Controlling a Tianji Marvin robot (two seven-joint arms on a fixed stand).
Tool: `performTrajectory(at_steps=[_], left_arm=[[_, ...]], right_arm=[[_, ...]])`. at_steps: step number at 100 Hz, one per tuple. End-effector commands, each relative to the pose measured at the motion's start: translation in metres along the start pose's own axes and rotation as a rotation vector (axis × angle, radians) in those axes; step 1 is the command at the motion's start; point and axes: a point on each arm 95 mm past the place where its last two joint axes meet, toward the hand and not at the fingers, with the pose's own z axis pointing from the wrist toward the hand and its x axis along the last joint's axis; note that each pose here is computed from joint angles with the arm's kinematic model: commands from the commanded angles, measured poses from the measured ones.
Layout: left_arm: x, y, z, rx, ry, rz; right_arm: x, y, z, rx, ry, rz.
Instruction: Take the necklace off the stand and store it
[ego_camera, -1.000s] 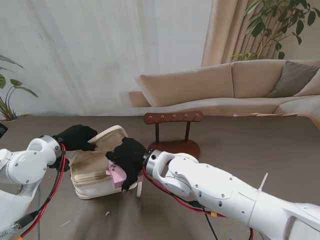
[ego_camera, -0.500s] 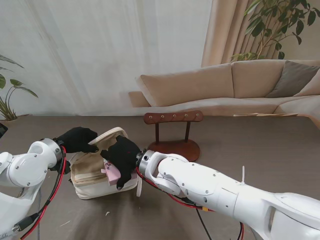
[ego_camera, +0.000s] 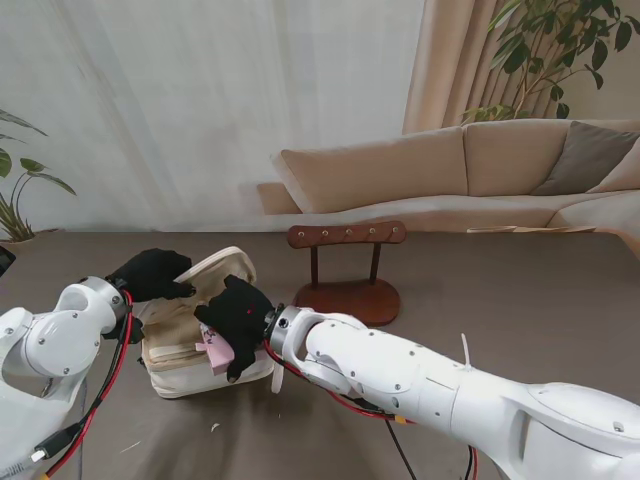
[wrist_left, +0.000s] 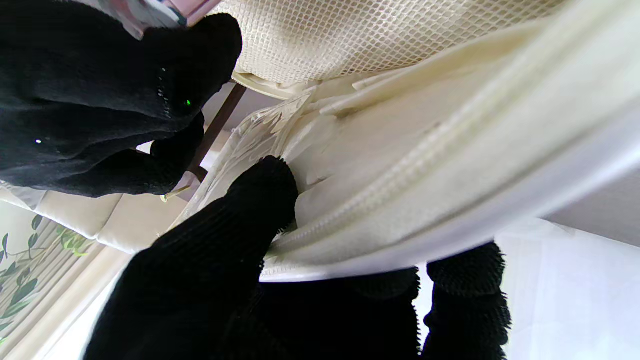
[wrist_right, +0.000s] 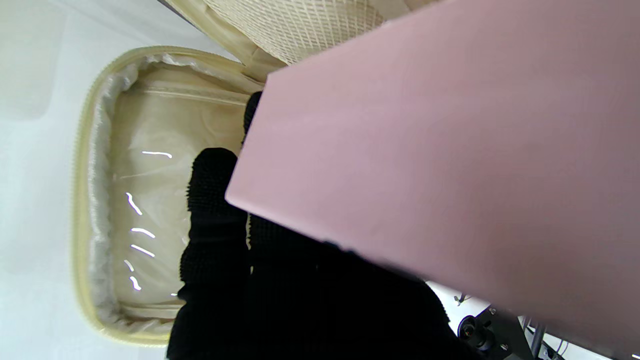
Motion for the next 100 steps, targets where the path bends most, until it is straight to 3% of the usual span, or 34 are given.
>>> performTrajectory(at_steps=[1,32,49,100], left_arm=[[0.002,0.000,0.000,-0.021,0.004,-0.004],[0.002,0.004,-0.001,-0.054,-0.002,-0.010],[-0.001,0.005,-0.002,-0.029,-0.012,-0.007],[0.000,0.010,-0.001,-0.013,-0.008,-0.030]], right_arm=[[0.002,0.002,0.002,0.008,0.008,-0.008],[-0.001,0.006,0.002,0.019,0.014,-0.036],[-0.002,0.007,0.001,0.035,0.020,-0.049],[-0.006,-0.005,0.003,0.063,0.005,0.009]])
